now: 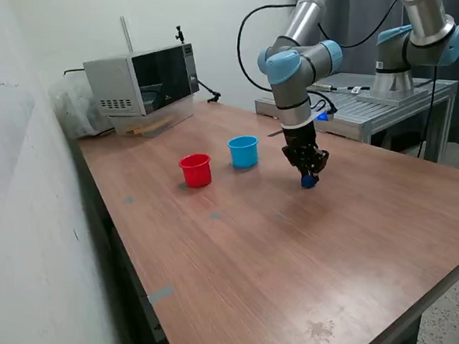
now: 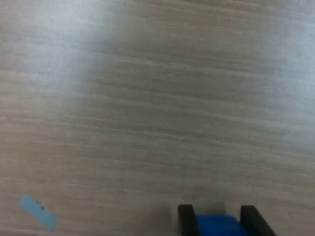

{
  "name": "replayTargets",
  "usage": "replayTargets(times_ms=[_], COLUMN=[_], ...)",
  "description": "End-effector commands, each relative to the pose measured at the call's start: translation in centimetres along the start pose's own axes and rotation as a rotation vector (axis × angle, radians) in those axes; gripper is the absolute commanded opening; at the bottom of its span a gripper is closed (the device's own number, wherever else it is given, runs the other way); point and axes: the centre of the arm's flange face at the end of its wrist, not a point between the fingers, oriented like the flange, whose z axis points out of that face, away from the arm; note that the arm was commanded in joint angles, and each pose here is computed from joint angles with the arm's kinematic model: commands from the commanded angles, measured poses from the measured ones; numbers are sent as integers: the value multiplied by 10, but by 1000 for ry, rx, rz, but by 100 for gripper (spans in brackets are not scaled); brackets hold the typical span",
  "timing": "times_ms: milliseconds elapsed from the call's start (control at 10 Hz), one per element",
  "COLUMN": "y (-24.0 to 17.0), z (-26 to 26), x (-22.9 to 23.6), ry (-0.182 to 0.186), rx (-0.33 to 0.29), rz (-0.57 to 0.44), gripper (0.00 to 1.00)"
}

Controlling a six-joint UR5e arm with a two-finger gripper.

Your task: Place red objects in the red bin, and blue objects in the blue bin.

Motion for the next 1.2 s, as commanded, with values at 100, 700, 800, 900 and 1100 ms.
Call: replayTargets(times_ms=[100,700,800,900,1100], y=[0,-10,-13,-14,-16], z=[-20,-98,-105,-109,-109], x=[-10,-147,-169,-183,-192], ry=[-17,-60,-59,-58,-66], rx=[-30,-131,-143,-150,-146], rz=[7,146,174,194,202], gripper=[0,0,0,0,0])
